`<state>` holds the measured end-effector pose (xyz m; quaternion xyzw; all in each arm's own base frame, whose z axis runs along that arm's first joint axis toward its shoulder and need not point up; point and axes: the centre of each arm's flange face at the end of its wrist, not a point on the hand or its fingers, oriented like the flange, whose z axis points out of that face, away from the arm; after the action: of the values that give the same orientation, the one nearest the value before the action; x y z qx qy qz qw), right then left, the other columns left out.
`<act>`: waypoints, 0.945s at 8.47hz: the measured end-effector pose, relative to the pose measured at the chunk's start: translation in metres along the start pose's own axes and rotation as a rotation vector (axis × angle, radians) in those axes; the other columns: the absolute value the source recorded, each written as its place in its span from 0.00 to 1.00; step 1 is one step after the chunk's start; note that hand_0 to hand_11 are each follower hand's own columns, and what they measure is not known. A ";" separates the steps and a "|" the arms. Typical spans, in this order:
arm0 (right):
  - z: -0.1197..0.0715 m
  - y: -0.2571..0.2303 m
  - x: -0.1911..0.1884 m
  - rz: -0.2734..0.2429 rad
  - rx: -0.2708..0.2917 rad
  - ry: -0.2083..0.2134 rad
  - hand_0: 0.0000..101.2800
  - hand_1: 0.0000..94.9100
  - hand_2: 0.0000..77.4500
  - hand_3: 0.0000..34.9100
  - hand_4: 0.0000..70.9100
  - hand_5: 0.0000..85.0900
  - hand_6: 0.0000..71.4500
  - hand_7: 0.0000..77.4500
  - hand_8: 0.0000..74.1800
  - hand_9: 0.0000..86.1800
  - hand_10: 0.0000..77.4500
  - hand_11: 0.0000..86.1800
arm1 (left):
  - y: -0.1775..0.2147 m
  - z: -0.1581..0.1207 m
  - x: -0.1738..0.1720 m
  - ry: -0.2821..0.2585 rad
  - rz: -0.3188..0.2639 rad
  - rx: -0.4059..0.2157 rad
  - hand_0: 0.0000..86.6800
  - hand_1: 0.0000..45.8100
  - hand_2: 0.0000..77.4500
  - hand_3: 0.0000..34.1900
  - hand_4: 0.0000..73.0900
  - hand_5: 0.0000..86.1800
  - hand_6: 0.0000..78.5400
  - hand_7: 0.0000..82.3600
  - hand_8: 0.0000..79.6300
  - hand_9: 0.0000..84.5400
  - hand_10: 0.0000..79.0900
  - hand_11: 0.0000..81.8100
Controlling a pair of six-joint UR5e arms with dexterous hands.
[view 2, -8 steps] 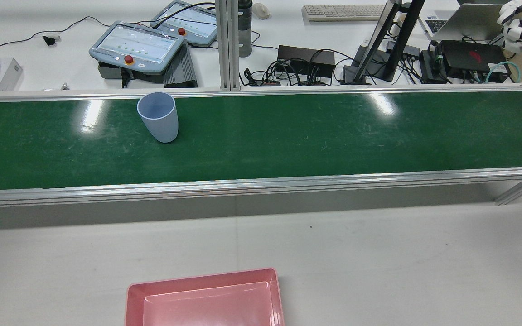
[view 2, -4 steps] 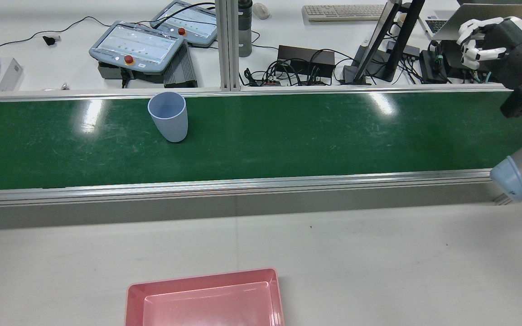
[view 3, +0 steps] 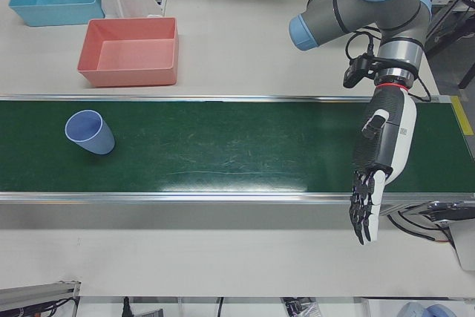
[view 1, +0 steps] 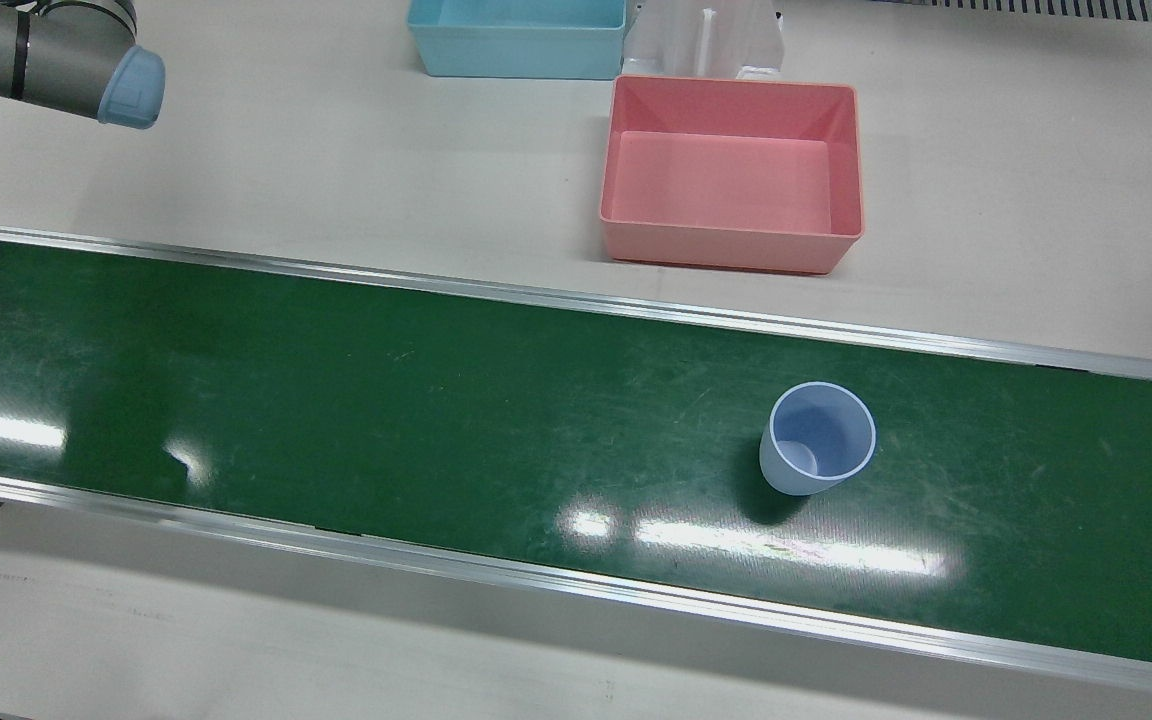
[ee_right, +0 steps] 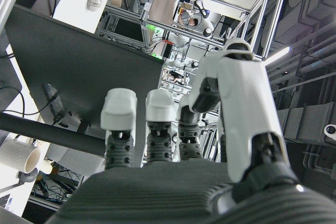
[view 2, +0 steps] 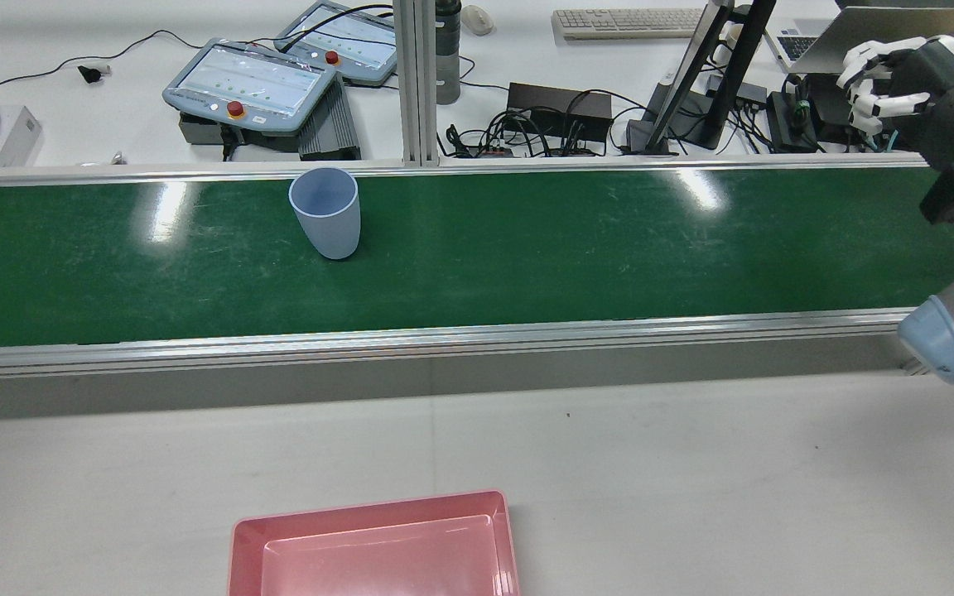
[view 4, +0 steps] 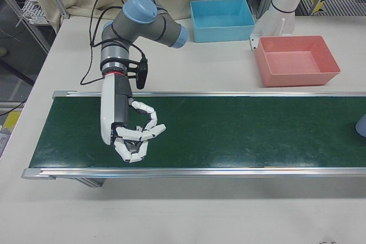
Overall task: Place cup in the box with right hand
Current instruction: 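Move the right hand over the conveyor beside the approaching blue cup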
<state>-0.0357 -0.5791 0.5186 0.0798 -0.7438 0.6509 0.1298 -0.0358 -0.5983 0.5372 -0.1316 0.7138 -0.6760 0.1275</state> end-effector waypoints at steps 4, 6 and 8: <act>-0.011 0.005 0.019 -0.003 0.010 0.038 0.65 0.37 0.77 0.24 0.73 0.28 0.47 0.90 0.88 0.81 0.90 0.81 | 0.000 0.000 0.000 0.000 0.000 0.000 0.00 0.01 0.01 0.00 0.00 0.00 0.00 0.00 0.00 0.00 0.00 0.00; -0.010 0.014 0.038 -0.004 -0.006 0.063 0.63 0.37 0.77 0.24 0.73 0.28 0.47 0.90 0.88 0.81 0.90 0.81 | 0.000 0.000 0.000 0.000 0.000 0.000 0.00 0.01 0.01 0.00 0.00 0.00 0.00 0.00 0.00 0.00 0.00 0.00; 0.004 0.034 0.044 0.000 -0.032 0.032 0.61 0.37 0.77 0.24 0.73 0.27 0.47 0.90 0.87 0.81 0.90 0.81 | 0.001 0.000 0.000 0.000 0.000 -0.001 0.00 0.01 0.01 0.00 0.00 0.00 0.00 0.00 0.00 0.00 0.00 0.00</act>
<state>-0.0878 -0.5765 0.4991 0.0674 -0.7519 0.6401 0.1428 -0.0361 -0.5979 0.5364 -0.1314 0.7142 -0.6756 0.1274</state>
